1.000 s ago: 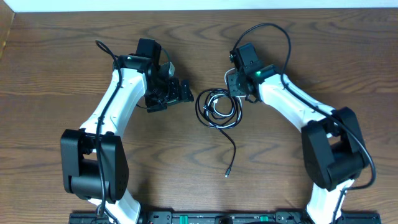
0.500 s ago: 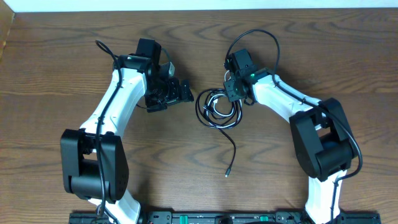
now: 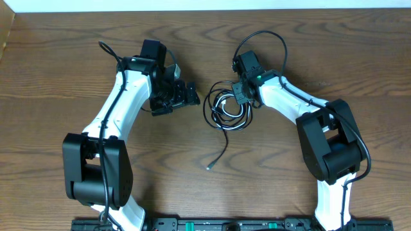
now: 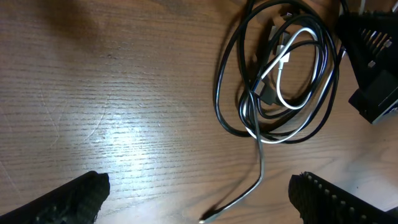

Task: Untangle cables

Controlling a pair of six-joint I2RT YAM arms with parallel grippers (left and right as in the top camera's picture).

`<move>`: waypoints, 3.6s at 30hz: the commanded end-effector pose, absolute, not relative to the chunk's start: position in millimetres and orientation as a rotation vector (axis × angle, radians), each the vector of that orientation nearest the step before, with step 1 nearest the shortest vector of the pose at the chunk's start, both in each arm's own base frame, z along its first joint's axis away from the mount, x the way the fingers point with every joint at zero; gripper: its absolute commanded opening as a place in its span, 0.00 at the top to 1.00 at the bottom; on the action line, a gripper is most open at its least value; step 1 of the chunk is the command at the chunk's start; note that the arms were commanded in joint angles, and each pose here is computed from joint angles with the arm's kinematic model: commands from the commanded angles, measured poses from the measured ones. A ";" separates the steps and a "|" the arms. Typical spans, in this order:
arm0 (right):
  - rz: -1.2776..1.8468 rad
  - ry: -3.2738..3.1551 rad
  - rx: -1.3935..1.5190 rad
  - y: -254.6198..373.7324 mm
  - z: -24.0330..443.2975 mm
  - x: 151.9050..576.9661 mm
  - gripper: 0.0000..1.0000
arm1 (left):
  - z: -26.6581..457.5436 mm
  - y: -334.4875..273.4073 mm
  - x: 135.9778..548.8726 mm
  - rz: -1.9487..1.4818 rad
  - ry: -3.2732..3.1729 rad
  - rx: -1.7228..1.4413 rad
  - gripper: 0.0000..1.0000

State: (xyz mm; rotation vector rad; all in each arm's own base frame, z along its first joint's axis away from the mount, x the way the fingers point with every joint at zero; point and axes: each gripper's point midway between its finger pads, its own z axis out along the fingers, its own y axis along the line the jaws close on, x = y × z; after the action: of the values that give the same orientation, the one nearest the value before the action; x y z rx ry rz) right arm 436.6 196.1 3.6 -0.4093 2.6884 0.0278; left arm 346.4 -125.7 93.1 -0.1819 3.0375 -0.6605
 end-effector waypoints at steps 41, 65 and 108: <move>0.546 2.253 -0.090 217.7 261.2 412.1 0.88 | 90.3 -125.4 345.6 -0.650 3.049 -0.196 0.02; -0.036 2.829 0.118 132.4 45.1 407.7 0.63 | 90.2 -125.4 345.6 -0.650 3.049 -0.196 0.02; 0.157 2.779 -0.419 166.1 3.1 407.0 0.68 | 90.0 -125.5 347.0 -0.650 3.042 -0.194 0.02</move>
State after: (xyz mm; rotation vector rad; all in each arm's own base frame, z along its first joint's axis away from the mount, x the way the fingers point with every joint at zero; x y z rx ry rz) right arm 411.8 157.9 7.2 -0.3828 2.7719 0.1054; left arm 346.9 -125.8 93.2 -0.1812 3.0356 -0.6607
